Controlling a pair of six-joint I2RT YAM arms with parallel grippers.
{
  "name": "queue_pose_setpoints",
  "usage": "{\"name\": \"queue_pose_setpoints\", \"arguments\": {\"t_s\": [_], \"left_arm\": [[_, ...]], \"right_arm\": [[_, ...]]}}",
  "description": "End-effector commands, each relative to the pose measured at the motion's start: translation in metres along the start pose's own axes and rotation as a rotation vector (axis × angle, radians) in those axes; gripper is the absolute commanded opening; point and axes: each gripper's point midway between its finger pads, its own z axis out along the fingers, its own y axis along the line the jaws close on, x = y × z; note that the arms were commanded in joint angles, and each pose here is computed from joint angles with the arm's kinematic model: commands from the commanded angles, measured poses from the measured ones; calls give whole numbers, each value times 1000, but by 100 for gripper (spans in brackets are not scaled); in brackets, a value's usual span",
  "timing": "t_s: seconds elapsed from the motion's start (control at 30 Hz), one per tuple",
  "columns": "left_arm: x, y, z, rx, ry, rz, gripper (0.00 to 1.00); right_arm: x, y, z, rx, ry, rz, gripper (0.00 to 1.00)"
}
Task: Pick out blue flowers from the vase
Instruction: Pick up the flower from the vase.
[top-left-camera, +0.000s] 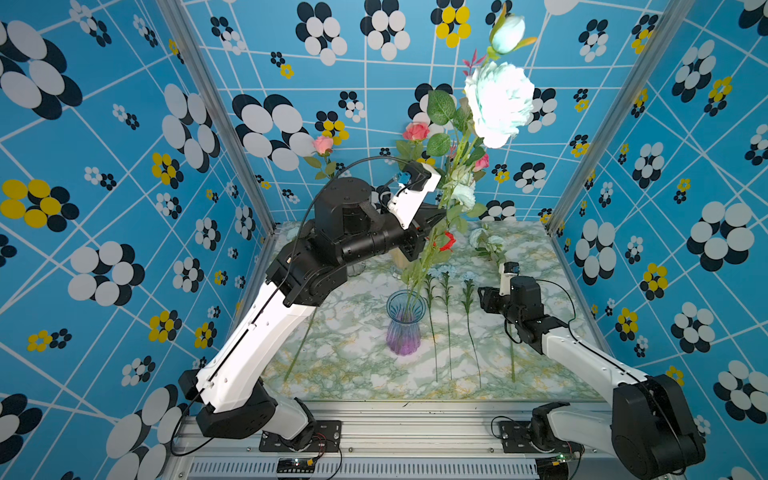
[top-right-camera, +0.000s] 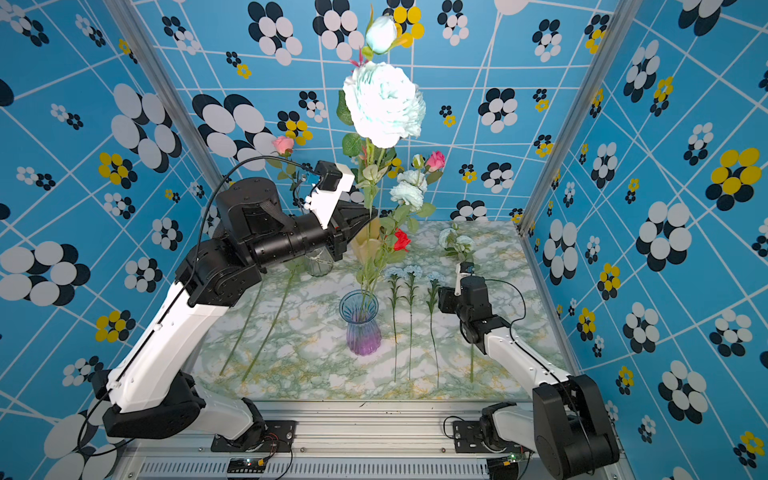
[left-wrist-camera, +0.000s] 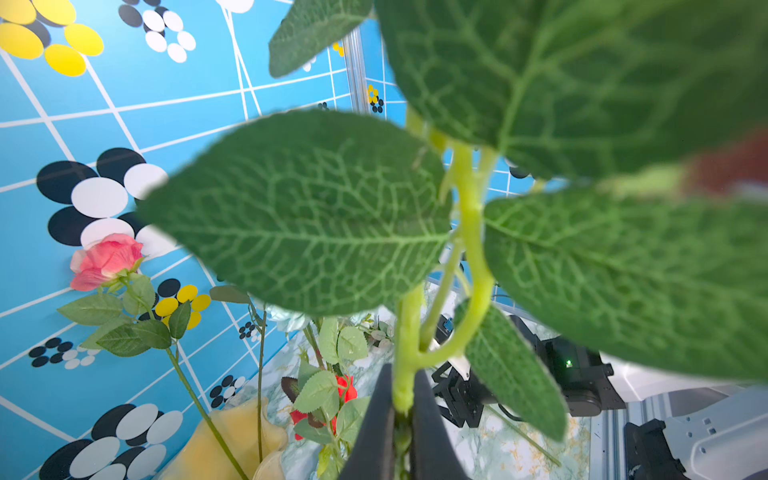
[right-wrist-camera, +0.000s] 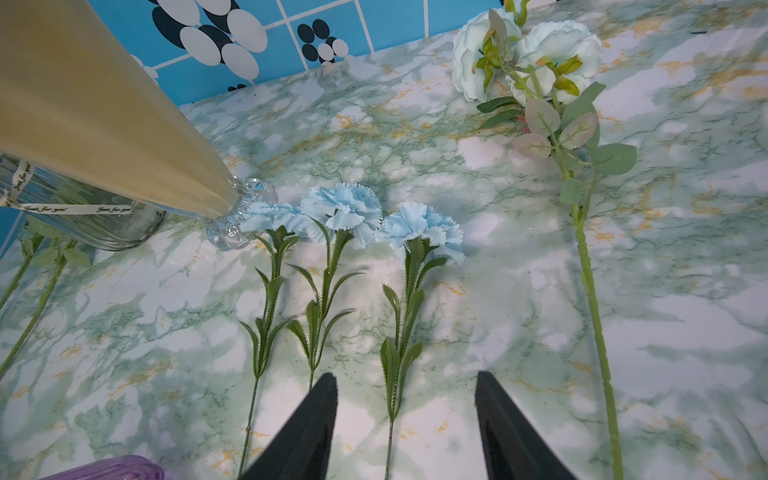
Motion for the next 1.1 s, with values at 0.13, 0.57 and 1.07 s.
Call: {"name": "queue_pose_setpoints", "arguments": {"t_s": [0.13, 0.57, 1.07], "left_arm": [[-28, -9, -15, 33, -46, -13, 0], [-27, -49, 2, 304, -65, -153, 0], [56, -36, 83, 404, 7, -282, 0]], "right_arm": [[-10, 2, 2, 7, -16, 8, 63], [-10, -1, 3, 26, -10, 15, 67], [-74, 58, -103, -223, -55, -44, 66]]}}
